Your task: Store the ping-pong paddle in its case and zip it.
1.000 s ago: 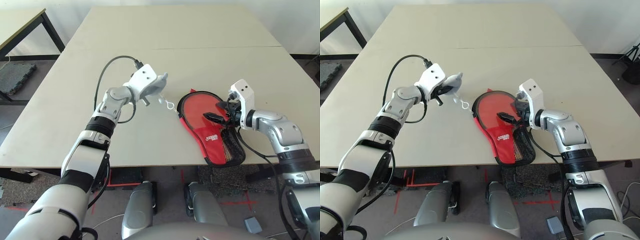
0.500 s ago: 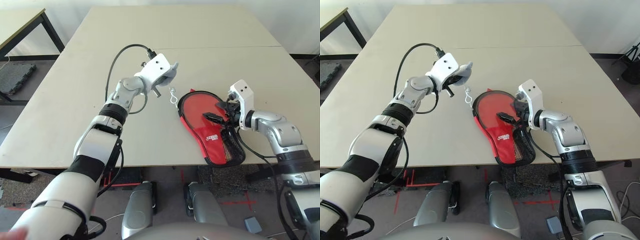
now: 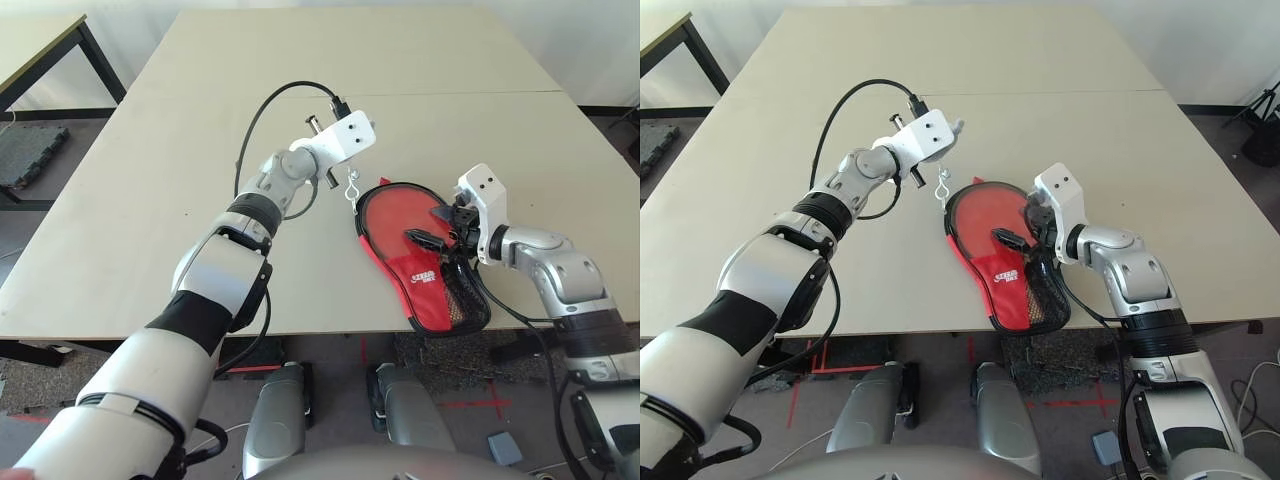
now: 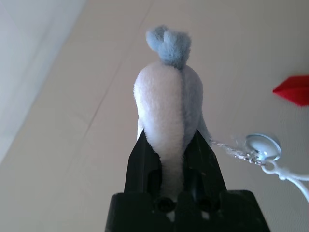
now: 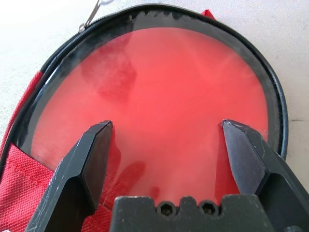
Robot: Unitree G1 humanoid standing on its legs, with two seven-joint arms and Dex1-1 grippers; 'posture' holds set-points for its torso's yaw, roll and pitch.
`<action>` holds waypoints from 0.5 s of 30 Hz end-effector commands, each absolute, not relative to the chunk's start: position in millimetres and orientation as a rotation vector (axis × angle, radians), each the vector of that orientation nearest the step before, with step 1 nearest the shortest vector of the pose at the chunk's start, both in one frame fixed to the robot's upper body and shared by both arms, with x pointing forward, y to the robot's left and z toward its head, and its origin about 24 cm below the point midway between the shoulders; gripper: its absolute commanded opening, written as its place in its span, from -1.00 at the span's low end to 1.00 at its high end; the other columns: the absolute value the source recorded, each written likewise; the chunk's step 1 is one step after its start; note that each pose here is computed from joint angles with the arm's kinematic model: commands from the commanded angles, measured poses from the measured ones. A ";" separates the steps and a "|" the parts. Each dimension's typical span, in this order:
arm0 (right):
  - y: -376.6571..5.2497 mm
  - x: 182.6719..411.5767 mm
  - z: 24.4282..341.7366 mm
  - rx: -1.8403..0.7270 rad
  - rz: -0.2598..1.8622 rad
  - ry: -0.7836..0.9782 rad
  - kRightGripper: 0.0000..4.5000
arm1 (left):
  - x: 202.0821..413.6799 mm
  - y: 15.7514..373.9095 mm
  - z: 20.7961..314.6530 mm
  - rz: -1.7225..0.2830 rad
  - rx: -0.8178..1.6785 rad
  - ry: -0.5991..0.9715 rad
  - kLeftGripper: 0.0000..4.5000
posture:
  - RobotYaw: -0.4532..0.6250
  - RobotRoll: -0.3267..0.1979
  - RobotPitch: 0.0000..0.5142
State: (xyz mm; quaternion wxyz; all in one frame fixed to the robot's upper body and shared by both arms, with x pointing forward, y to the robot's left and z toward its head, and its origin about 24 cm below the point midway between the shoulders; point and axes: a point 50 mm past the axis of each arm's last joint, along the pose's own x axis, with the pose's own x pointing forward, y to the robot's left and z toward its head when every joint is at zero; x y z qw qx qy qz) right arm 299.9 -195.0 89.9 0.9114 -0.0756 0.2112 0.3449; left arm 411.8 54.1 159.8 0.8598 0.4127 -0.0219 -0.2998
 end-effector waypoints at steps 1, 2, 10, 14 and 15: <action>-193.6 281.6 52.1 -0.090 0.709 0.625 1.00 | 413.3 48.6 167.3 -0.602 0.926 -0.073 -0.91 | -0.19 0.25 -0.37; -193.5 280.5 52.1 -0.086 0.707 0.626 1.00 | 413.8 47.7 169.9 -0.590 0.927 -0.083 -0.91 | -0.19 0.25 -0.36; -193.9 276.9 53.8 -0.079 0.700 0.625 1.00 | 414.5 33.7 191.8 -0.543 0.935 -0.181 -0.91 | -0.24 0.25 -0.32; -193.3 275.9 54.3 -0.076 0.699 0.624 1.00 | 412.5 22.2 202.7 -0.530 0.942 -0.249 -0.91 | -0.26 0.25 -0.32; -192.9 275.7 54.4 -0.075 0.699 0.624 1.00 | 411.2 17.4 205.6 -0.530 0.946 -0.272 -0.91 | -0.27 0.25 -0.32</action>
